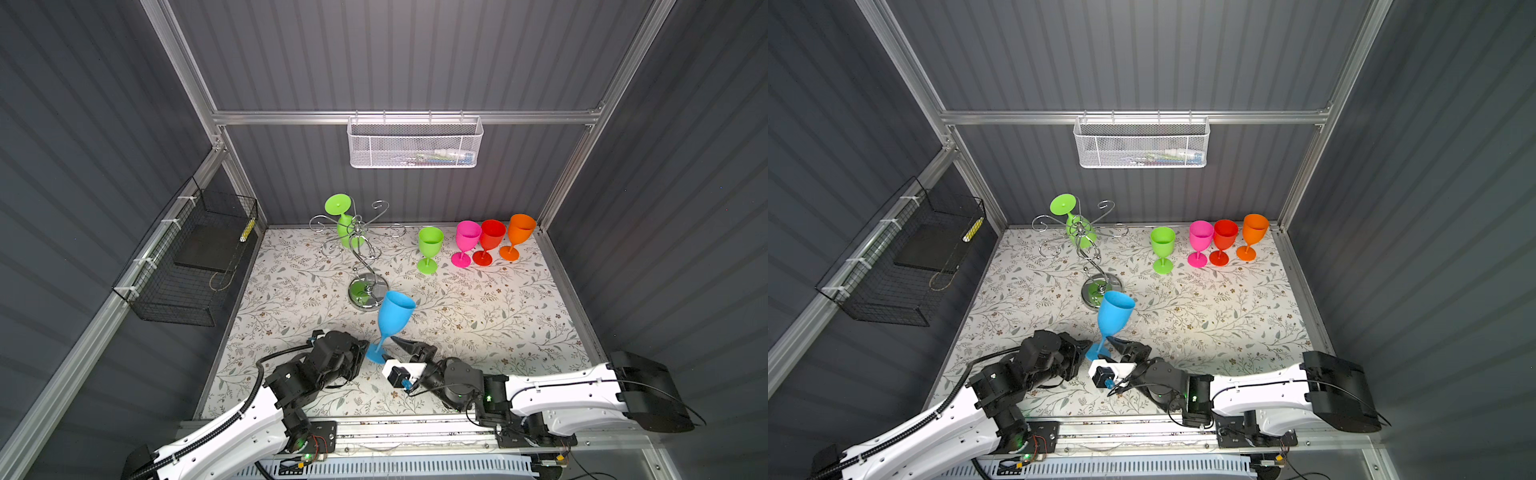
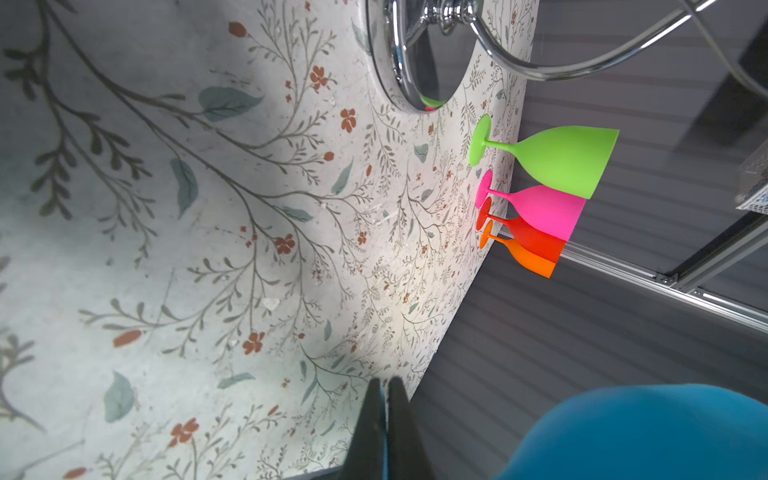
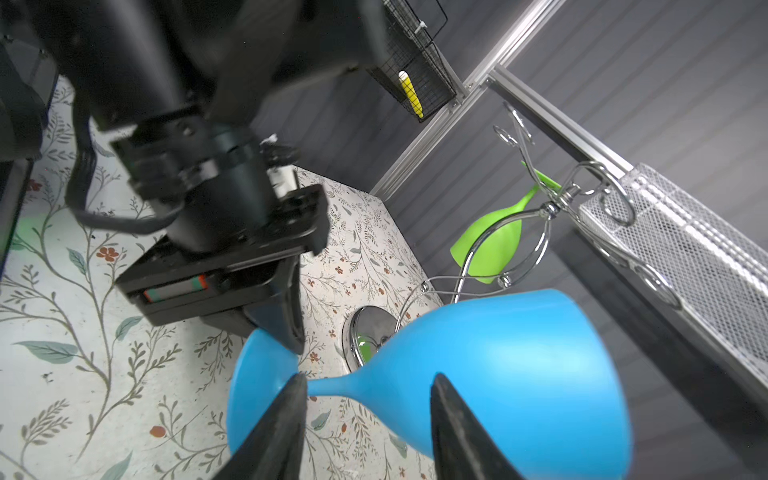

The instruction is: Take the wine glass off the wine glass rack

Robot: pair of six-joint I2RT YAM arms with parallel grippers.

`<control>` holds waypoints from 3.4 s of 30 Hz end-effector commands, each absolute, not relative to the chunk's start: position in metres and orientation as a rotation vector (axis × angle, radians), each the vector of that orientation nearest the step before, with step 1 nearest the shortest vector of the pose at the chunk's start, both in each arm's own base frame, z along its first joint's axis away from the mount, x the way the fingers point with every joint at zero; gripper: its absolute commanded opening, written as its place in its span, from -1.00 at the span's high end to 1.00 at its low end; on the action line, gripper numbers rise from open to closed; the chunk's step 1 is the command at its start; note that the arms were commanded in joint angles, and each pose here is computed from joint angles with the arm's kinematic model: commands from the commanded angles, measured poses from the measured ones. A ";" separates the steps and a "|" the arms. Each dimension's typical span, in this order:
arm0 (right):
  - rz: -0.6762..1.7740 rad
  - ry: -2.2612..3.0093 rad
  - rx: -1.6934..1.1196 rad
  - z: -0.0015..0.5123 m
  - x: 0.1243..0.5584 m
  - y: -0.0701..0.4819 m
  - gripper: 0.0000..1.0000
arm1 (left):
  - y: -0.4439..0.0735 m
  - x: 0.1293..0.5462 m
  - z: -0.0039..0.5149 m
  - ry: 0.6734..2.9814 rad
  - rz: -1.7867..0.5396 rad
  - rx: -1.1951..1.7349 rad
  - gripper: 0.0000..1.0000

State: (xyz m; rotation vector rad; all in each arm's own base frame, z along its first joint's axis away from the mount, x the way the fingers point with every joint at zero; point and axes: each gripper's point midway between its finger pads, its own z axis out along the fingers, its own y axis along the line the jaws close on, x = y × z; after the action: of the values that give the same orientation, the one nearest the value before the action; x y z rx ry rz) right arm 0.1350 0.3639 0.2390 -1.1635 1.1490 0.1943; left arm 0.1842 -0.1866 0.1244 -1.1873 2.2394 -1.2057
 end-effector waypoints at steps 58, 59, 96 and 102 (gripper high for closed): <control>0.817 2.239 -0.949 0.256 0.162 0.364 1.00 | -0.192 0.208 0.122 1.975 -1.328 -0.697 0.91; 0.807 2.236 -0.946 0.257 0.163 0.363 1.00 | -0.191 0.207 0.122 1.972 -1.328 -0.697 0.80; 0.153 2.331 -0.441 0.243 0.301 0.200 1.00 | -0.195 0.203 0.126 2.018 -1.256 -0.532 -0.99; 0.130 2.358 -0.339 0.242 0.345 0.184 1.00 | -0.197 0.202 0.123 2.035 -1.254 -0.525 -0.99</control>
State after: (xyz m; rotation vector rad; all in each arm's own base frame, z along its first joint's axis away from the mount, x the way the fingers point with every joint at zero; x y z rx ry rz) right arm 0.3289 0.1858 0.2313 -0.3565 2.3857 0.1344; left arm 0.1994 -0.1907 0.1048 -0.5692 2.0706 -1.2203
